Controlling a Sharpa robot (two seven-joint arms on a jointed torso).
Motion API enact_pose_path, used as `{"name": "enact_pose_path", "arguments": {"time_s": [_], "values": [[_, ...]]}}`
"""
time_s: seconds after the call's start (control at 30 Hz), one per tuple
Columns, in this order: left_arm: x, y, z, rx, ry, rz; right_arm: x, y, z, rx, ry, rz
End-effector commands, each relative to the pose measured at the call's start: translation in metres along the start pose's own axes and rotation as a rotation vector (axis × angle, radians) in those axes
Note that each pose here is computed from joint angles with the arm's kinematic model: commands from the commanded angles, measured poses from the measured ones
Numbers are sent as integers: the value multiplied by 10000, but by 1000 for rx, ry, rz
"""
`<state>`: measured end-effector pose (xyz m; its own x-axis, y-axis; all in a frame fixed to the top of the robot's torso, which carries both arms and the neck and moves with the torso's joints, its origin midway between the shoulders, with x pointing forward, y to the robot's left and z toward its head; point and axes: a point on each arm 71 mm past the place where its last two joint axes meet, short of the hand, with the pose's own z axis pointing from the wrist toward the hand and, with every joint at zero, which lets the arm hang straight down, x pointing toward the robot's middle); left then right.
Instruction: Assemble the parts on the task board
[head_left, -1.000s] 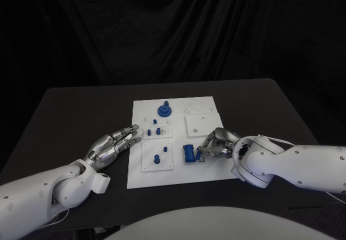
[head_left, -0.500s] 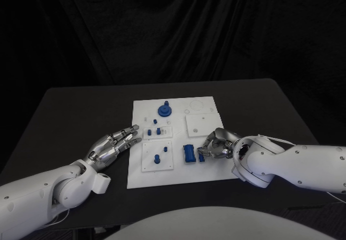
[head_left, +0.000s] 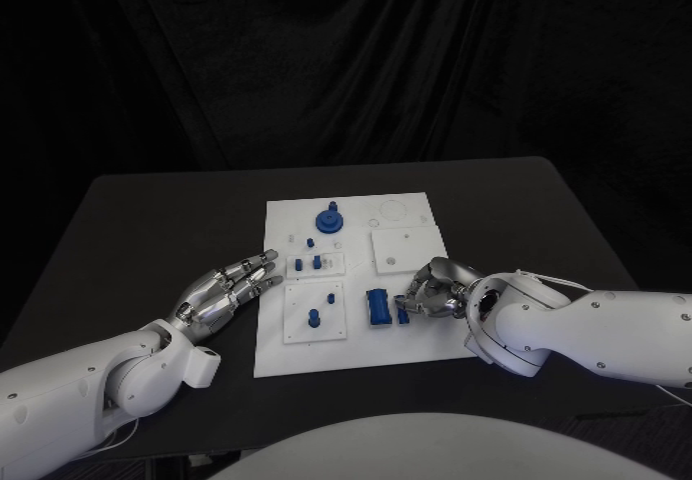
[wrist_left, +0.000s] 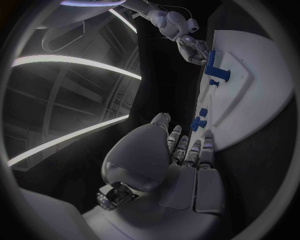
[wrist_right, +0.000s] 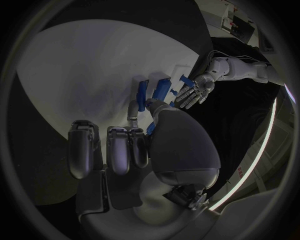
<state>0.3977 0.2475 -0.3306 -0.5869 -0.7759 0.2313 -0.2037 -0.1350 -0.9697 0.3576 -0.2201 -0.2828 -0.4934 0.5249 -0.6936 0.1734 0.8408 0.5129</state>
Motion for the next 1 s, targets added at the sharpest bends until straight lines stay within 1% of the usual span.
{"name": "enact_pose_path", "arguments": {"time_s": [0.03, 0.13, 0.23, 0.4, 0.47, 0.57, 0.63, 0.7, 0.8, 0.93, 1.0], "values": [[9, 60, -23, -28, 0, -7, 13, -15, -17, -5, 7, 0], [7, 60, -27, -27, 0, -7, -12, -8, -40, -32, -16, 15], [3, 59, -35, -25, -2, -7, -52, 6, -76, -75, -53, 37], [-5, 56, -45, -21, -7, -5, -145, 29, -155, -168, -128, 72], [-6, 55, -48, -20, -8, -4, -198, 38, -195, -215, -161, 81], [-10, 54, -51, -20, -10, -3, -256, 42, -232, -269, -193, 79], [-11, 54, -50, -19, -11, -3, -287, 32, -246, -300, -204, 59], [-9, 55, -48, -19, -11, -2, -298, 18, -246, -318, -198, 32], [-7, 55, -46, -18, -10, -2, -287, 3, -231, -338, -174, -13], [-9, 55, -47, -17, -10, -2, -226, -24, -206, -361, -135, -99], [-10, 53, -49, -16, -11, -2, -201, -37, -200, -366, -124, -130]]}}
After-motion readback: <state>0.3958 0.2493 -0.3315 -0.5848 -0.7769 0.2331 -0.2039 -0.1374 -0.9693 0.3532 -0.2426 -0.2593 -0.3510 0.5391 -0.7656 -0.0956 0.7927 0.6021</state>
